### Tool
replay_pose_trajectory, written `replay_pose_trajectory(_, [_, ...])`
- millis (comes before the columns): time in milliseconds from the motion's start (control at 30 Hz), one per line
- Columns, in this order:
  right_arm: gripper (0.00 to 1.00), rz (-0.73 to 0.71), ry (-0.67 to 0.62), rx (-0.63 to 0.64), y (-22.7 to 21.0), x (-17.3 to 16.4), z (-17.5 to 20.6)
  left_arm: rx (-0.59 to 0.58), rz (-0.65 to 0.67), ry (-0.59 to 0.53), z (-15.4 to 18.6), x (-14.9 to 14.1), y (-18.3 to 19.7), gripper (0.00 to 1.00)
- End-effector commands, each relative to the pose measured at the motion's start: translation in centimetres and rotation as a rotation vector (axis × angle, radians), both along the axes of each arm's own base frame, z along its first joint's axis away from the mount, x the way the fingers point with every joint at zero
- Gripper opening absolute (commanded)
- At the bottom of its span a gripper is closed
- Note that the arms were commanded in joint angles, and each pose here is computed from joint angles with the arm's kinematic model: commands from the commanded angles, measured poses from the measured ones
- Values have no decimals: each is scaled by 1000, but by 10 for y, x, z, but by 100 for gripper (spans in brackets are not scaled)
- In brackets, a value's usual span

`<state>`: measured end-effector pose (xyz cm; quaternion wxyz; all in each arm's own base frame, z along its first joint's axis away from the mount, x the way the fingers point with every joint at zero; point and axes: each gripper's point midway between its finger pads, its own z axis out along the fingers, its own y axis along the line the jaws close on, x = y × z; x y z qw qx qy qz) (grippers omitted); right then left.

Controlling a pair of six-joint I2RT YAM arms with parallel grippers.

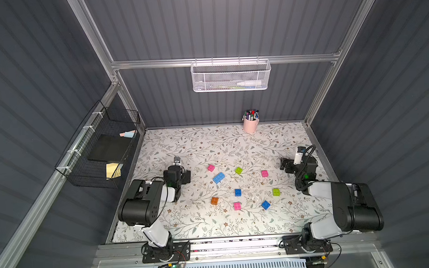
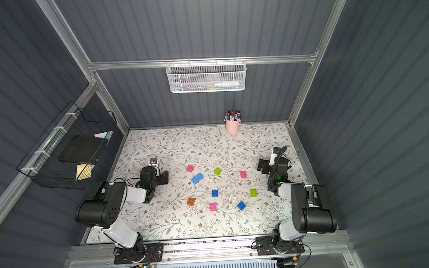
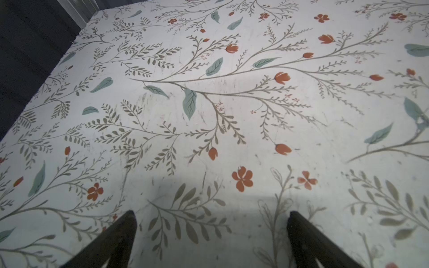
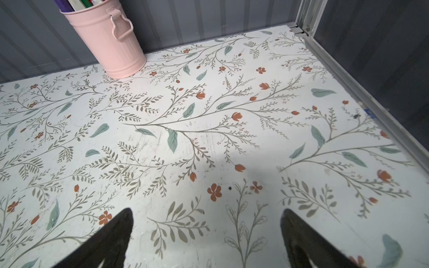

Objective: Assemble the number 4 with lego
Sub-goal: Pick up the lego brick from the center of the board.

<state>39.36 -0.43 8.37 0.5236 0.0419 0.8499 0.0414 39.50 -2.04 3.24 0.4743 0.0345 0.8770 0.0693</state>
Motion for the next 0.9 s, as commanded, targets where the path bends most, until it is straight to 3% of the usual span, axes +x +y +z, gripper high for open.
replay_pose_trajectory(0, [99, 6, -20, -7, 2, 5, 7, -13, 1, 26, -6, 1, 1, 100])
replay_pose_trajectory(500, [99, 3, -20, -7, 1, 4, 8, -12, 6, 22, -5, 0, 2, 99])
replay_pose_trajectory(600, [99, 3, -58, -53, 0, 10, 27, 1, 30, 27, 3, 1, 6, 99])
replay_pose_trajectory(733, [99, -126, 153, -25, -7, 4, 38, 26, -17, 136, 23, -1, -8, 100])
replay_pose_trajectory(867, [99, -28, 246, -46, 29, -5, 48, 66, -67, 229, 31, -10, -36, 99])
